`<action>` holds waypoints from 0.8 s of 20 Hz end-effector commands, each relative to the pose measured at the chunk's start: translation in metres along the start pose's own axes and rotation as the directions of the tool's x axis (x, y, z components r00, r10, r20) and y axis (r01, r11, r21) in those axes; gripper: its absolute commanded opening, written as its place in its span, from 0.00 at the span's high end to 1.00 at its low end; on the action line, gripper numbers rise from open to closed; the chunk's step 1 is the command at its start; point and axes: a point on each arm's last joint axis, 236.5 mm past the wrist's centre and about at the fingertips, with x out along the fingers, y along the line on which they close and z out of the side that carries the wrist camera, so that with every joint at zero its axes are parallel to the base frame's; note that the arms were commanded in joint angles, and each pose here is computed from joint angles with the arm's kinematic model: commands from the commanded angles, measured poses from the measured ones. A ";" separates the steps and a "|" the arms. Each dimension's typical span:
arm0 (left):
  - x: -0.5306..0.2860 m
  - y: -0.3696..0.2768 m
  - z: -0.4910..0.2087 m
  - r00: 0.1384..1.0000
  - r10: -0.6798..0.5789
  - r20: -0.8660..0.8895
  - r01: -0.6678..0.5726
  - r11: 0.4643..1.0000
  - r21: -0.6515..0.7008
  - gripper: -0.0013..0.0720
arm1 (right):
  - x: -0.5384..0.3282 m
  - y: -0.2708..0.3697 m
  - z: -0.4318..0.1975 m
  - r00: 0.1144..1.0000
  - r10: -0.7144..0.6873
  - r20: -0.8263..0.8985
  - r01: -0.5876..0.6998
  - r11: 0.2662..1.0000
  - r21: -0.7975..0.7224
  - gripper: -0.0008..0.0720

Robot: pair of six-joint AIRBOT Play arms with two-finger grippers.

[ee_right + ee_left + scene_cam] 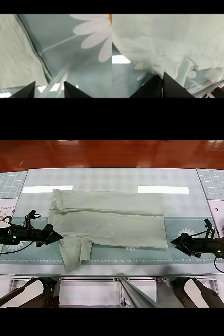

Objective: Fold the shirts.

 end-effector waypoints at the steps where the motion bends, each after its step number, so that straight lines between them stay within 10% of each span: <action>1: -0.002 -0.004 0.001 1.000 -0.008 -0.001 0.008 1.000 0.016 0.96 | 0.008 -0.005 -0.012 0.998 0.005 -0.066 -0.002 0.999 0.037 0.42; 11: -0.002 -0.001 0.009 0.999 0.004 0.032 -0.004 1.000 0.015 0.96 | 0.050 0.031 -0.005 0.956 0.251 -0.151 -0.233 0.964 0.126 0.47; 14: -0.003 -0.002 0.010 0.999 0.003 0.035 -0.003 1.000 0.019 0.96 | 0.054 0.052 -0.001 0.956 0.248 -0.160 -0.254 0.967 -0.016 0.95; 16: -0.010 -0.008 0.017 0.999 -0.002 0.043 0.001 0.999 0.039 0.96 | 0.048 0.065 0.003 0.954 0.236 -0.183 -0.256 0.962 -0.098 0.95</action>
